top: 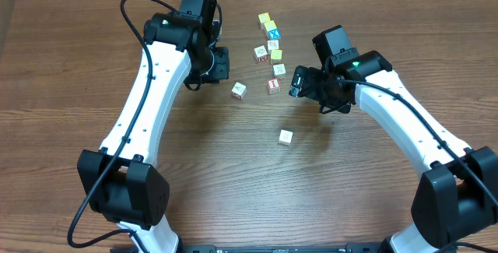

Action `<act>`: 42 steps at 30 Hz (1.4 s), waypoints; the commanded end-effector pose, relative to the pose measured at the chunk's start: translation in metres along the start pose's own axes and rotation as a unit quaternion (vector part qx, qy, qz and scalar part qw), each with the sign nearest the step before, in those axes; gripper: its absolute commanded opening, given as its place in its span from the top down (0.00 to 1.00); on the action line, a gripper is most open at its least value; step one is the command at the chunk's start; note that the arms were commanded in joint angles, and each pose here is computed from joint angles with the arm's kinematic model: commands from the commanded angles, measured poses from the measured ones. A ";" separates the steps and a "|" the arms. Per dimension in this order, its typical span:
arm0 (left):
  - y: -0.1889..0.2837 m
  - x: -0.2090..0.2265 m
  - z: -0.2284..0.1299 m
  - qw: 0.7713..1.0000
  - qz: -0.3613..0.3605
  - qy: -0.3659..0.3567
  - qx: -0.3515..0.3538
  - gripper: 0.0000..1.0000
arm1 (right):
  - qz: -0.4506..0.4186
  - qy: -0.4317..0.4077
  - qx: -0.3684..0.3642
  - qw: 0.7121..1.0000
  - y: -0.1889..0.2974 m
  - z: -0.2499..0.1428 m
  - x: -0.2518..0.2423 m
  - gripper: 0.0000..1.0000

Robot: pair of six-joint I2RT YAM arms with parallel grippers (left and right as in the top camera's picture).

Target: Flip 5 blocks

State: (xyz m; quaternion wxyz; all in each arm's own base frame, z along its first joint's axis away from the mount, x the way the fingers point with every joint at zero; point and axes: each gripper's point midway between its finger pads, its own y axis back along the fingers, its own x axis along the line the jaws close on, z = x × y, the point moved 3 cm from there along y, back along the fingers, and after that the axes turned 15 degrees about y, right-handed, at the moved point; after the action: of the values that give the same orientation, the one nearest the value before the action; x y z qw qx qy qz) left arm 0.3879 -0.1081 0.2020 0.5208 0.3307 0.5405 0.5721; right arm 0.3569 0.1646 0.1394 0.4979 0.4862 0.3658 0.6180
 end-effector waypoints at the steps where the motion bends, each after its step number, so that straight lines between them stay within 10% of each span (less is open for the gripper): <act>1: -0.010 0.008 0.004 0.999 0.037 0.007 -0.008 0.91 | 0.008 0.008 -0.006 1.000 0.002 0.004 0.007 0.02; 15: -0.007 0.036 0.035 0.991 0.043 0.110 -0.058 0.70 | 0.004 0.091 -0.035 0.995 -0.021 -0.010 0.066 0.14; 26: -0.001 0.091 0.048 0.981 0.060 0.176 -0.048 0.00 | -0.040 0.140 -0.125 0.981 -0.060 0.000 0.106 0.13; 42: -0.001 0.094 0.043 0.981 0.067 0.178 -0.037 0.00 | -0.126 0.111 -0.208 0.964 -0.107 0.044 0.073 0.13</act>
State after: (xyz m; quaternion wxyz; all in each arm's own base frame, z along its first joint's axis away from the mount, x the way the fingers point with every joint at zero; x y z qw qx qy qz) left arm 0.4047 -0.0026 0.2018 0.3945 0.2321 0.5727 0.6800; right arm 0.4086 0.2732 0.0593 0.5880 0.2701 0.3537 0.6755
